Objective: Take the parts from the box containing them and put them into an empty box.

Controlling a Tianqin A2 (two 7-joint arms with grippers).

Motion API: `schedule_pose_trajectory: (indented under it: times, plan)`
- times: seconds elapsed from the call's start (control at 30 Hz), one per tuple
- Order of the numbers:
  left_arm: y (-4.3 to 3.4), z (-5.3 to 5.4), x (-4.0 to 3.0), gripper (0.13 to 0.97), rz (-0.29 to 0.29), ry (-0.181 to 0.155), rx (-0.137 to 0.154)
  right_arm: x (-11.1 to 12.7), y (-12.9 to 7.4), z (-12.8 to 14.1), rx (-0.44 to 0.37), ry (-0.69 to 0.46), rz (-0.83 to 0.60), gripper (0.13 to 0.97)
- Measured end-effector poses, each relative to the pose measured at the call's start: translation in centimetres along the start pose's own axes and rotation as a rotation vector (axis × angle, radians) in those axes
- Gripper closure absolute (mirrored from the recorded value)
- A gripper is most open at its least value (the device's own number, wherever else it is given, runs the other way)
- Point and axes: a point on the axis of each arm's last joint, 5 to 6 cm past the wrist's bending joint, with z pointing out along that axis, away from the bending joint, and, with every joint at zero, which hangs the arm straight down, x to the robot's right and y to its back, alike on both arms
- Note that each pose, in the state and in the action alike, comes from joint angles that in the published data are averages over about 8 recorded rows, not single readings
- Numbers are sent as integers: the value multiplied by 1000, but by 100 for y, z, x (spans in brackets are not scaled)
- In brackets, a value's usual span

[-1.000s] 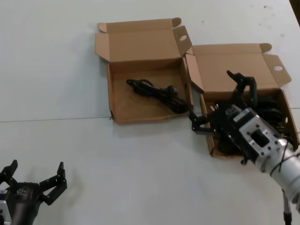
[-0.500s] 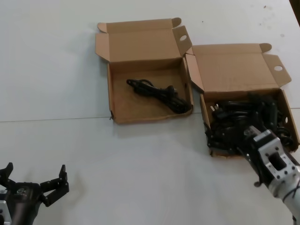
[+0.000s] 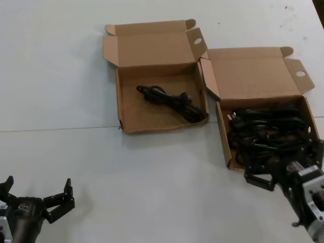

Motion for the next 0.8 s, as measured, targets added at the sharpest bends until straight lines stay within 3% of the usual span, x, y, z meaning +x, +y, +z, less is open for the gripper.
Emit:
schedule_pose_trajectory:
  times: [0.37,0.8]
  plan:
    - [0,0,0,132,0,0,0,10,164,-284,-65,60,49,130]
    - [0,0,0,132,0,0,0,11,175,-303,-69,64,52,130]
